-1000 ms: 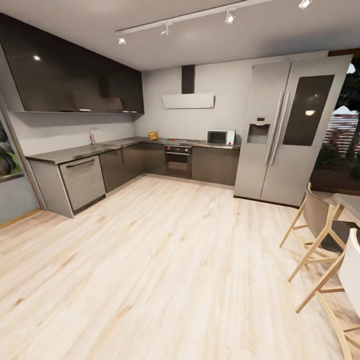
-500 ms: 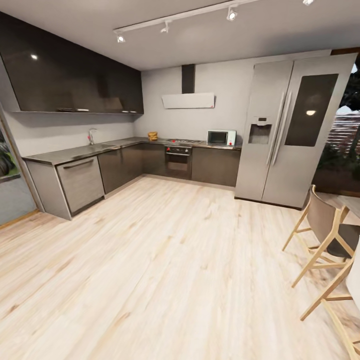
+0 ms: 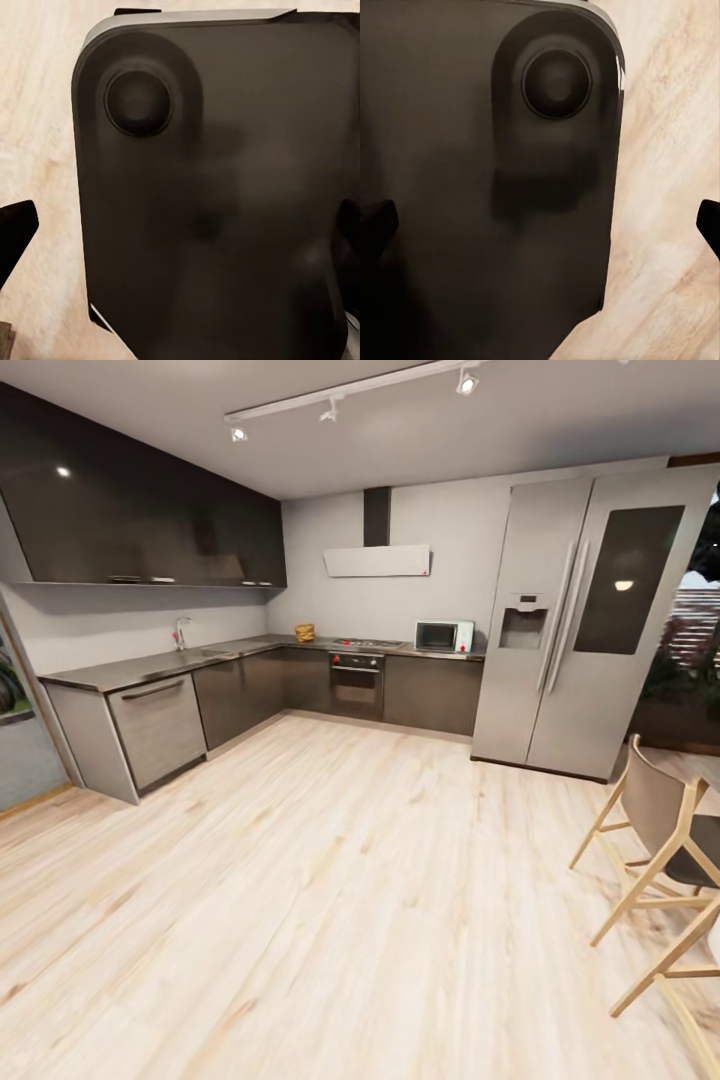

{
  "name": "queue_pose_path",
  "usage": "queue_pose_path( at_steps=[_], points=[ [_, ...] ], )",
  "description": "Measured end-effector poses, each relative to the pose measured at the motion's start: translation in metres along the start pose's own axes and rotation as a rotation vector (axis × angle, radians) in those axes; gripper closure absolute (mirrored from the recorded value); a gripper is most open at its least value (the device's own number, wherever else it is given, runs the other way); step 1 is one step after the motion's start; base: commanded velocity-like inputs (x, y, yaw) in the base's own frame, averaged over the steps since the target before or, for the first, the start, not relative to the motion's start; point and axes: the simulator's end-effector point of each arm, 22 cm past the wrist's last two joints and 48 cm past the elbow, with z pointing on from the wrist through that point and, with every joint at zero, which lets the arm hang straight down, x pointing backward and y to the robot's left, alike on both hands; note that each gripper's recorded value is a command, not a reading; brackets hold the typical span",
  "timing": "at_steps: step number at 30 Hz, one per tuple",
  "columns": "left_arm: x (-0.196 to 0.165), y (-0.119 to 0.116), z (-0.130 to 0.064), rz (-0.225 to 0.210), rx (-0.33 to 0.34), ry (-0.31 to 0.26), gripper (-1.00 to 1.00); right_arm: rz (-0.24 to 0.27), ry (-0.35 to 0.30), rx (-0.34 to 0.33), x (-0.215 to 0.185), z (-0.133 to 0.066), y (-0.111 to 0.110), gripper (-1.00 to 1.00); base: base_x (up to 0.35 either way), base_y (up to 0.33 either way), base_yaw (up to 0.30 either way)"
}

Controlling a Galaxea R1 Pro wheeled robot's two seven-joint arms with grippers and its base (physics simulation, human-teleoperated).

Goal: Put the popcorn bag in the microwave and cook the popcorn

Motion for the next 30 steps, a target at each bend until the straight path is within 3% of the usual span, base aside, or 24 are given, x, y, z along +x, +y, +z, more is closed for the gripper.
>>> queue_pose_path(
  at_steps=[30],
  points=[
    [0.0001,-0.0002,0.0,0.0,0.001,0.0,-1.0,0.005,-0.002,0.0,-0.0005,0.0,-0.0001,-1.0,0.135,0.0,0.0]
  ],
)
